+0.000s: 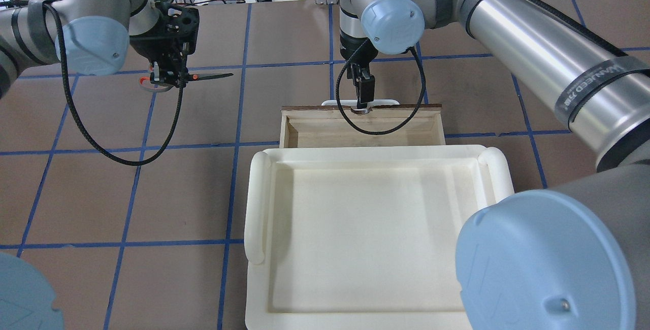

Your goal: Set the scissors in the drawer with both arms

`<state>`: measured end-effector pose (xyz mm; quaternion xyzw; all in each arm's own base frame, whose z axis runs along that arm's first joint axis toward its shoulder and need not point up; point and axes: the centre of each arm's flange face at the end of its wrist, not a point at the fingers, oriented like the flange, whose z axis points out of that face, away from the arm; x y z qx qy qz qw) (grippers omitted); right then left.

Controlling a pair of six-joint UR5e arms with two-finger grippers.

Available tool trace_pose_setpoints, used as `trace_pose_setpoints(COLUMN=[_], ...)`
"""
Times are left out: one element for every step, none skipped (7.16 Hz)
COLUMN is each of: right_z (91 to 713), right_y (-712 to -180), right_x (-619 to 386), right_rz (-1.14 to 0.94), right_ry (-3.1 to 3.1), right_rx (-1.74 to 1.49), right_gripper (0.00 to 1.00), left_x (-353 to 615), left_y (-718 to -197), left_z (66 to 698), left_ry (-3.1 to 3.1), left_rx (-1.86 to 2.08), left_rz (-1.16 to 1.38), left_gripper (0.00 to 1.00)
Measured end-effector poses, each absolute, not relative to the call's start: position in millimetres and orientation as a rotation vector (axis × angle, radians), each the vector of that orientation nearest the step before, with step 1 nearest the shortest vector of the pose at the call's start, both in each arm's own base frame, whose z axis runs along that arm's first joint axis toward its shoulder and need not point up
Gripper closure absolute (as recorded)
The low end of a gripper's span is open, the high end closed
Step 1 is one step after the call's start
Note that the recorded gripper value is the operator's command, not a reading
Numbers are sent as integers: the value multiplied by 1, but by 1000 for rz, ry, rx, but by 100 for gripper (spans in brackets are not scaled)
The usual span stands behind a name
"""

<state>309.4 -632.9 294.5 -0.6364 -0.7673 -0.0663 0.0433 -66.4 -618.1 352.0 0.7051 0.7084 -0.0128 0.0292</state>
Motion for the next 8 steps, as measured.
trace_pose_setpoints(right_z=[295,296,295,294,293,291,290,291], right_y=[-634,-635,-637,-638,-639,-641,-644,-648], right_x=[309,308,307,306,305,303,302,302], right_rz=[-200,-200,-200,-201,-201,-203,-202,-198], right_ry=[-2350,-2355,-2358,-2363,-2369,-2370,-2370,-2375], right_rx=[-1945,-1942,-1940,-1932,-1924,-1922,-1924,-1925], right_gripper=[0,0,0,0,0,0,0,0], left_x=[-67,-68,-71,-74,-76,-77,-81,-87], left_y=[-615,-613,-612,-612,-611,-609,-606,-603], left_z=[357,359,360,361,363,365,368,372], left_ry=[2165,2140,2129,2126,2125,2124,2133,2157], left_rx=[2159,2140,2140,2145,2147,2150,2165,2194], left_rz=[-4,48,58,48,41,41,26,-27], left_gripper=[100,100,100,100,100,100,100,100])
